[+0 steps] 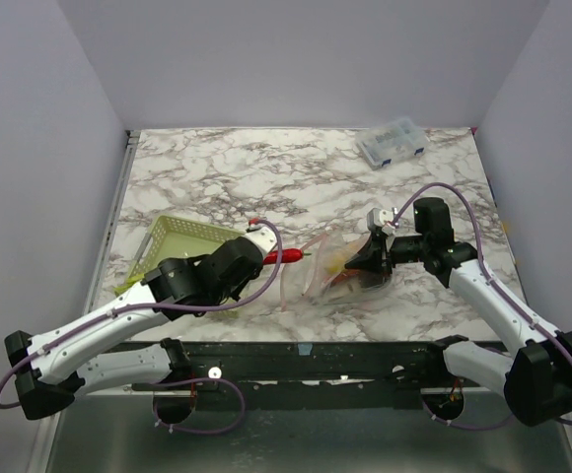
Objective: Open the zip-top bag and remove the fake food
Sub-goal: Pick up the fake vegetable from the zipper food storage bag, then place the fake vegetable in the bin.
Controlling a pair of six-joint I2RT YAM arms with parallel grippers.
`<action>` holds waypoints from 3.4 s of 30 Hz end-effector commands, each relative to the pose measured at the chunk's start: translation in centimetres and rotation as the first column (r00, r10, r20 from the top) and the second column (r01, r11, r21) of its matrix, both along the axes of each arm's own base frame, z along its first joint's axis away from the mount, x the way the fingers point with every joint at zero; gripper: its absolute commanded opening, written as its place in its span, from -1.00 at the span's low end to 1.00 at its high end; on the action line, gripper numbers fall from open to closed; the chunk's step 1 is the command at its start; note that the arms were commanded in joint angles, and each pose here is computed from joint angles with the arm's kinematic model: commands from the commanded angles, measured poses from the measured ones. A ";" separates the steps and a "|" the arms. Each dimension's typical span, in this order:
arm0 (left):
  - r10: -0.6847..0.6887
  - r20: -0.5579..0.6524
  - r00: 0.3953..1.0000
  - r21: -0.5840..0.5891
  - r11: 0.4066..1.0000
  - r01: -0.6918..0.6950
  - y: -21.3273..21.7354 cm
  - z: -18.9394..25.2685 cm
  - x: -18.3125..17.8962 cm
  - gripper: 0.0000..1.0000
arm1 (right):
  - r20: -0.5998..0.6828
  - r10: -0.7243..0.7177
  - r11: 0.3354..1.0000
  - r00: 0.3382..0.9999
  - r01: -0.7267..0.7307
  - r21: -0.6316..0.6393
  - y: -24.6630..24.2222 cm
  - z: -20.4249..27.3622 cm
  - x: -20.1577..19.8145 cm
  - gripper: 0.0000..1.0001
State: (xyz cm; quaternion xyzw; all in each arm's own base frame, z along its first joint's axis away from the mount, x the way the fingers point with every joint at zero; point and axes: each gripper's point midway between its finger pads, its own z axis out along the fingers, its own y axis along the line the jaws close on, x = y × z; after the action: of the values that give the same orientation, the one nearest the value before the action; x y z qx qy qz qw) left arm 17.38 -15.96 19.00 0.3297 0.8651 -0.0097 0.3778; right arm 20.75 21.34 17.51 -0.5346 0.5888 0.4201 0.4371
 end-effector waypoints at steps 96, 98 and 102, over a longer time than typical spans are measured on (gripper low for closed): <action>0.162 0.269 0.949 0.388 0.884 -0.261 14.1 -5.2 8.5 -0.02 | 0.001 -0.005 1.000 1.000 0.005 -0.018 -0.3 -0.5 -0.1 -0.99; 0.175 0.270 0.947 0.370 0.889 -0.270 14.1 -5.0 8.4 0.13 | 0.001 -0.007 1.000 1.000 0.007 -0.019 -0.3 -0.6 0.0 -0.99; 0.190 0.265 0.945 0.323 0.906 -0.272 13.6 -4.3 8.2 0.42 | -0.001 -0.006 1.000 1.000 0.006 -0.020 -0.3 -0.7 -0.1 -0.99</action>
State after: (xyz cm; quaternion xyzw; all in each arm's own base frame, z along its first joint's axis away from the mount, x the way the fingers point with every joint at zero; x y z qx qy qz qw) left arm 25.52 -1.57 13.01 0.3106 0.8301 0.2627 0.3813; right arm 20.86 21.35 17.18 -0.5358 0.5897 0.4201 0.4344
